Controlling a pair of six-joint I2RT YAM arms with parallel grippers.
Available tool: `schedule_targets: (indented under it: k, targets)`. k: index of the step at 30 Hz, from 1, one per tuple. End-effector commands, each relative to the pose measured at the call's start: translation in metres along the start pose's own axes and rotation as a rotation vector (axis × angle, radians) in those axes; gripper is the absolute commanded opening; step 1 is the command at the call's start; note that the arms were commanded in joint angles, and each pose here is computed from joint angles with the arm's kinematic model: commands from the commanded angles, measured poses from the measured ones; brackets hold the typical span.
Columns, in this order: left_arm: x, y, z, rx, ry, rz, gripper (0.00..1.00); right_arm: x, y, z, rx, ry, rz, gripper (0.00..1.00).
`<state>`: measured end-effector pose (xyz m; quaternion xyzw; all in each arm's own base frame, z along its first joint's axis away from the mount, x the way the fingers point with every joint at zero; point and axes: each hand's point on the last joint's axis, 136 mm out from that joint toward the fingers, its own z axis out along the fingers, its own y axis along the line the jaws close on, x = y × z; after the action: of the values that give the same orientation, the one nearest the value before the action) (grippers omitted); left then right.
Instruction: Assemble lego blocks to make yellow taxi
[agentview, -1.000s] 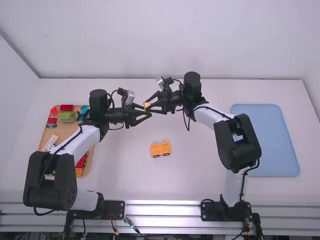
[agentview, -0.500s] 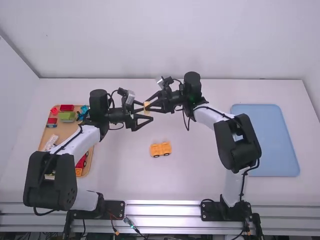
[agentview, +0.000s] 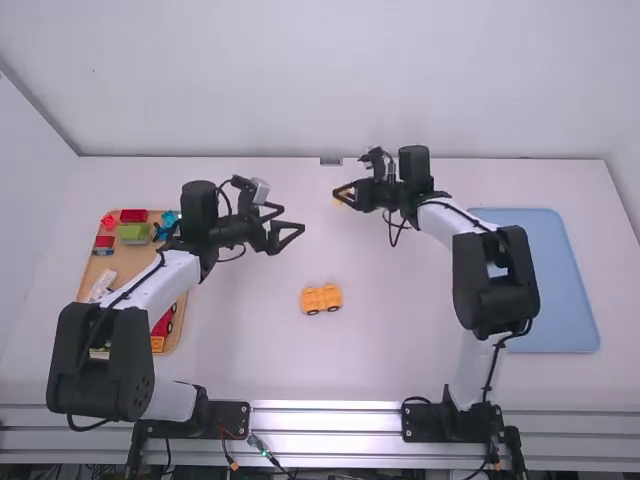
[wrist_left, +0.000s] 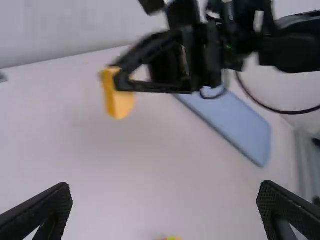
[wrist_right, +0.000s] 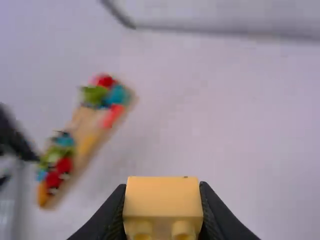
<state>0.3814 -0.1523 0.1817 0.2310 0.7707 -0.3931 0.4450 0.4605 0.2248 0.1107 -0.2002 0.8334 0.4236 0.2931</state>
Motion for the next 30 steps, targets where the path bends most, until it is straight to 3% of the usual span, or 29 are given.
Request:
schedule_targets:
  k: [1,3,7,14,22,30]
  targets:
    - [0.0,0.032,-0.006,-0.196,-0.003,0.01,0.99,-0.006,-0.037,-0.007,0.274,0.079,-0.177,0.06]
    - [0.0,0.038,-0.008,-0.232,-0.001,0.009,0.99,0.009,-0.038,-0.015,0.32,0.198,-0.215,0.03]
    - [-0.003,0.045,-0.01,-0.279,-0.012,0.018,0.99,0.059,-0.023,-0.041,0.374,0.586,-0.404,0.0]
    - [-0.006,0.048,-0.011,-0.297,-0.022,0.027,0.99,0.118,0.004,-0.05,0.299,0.948,-0.677,0.0]
    - [-0.006,0.057,-0.013,-0.353,-0.023,0.027,0.99,0.17,0.004,-0.046,0.339,1.147,-0.808,0.0]
    - [-0.003,0.057,-0.013,-0.352,-0.013,0.018,0.99,0.204,0.01,-0.044,0.218,1.174,-0.785,0.0]
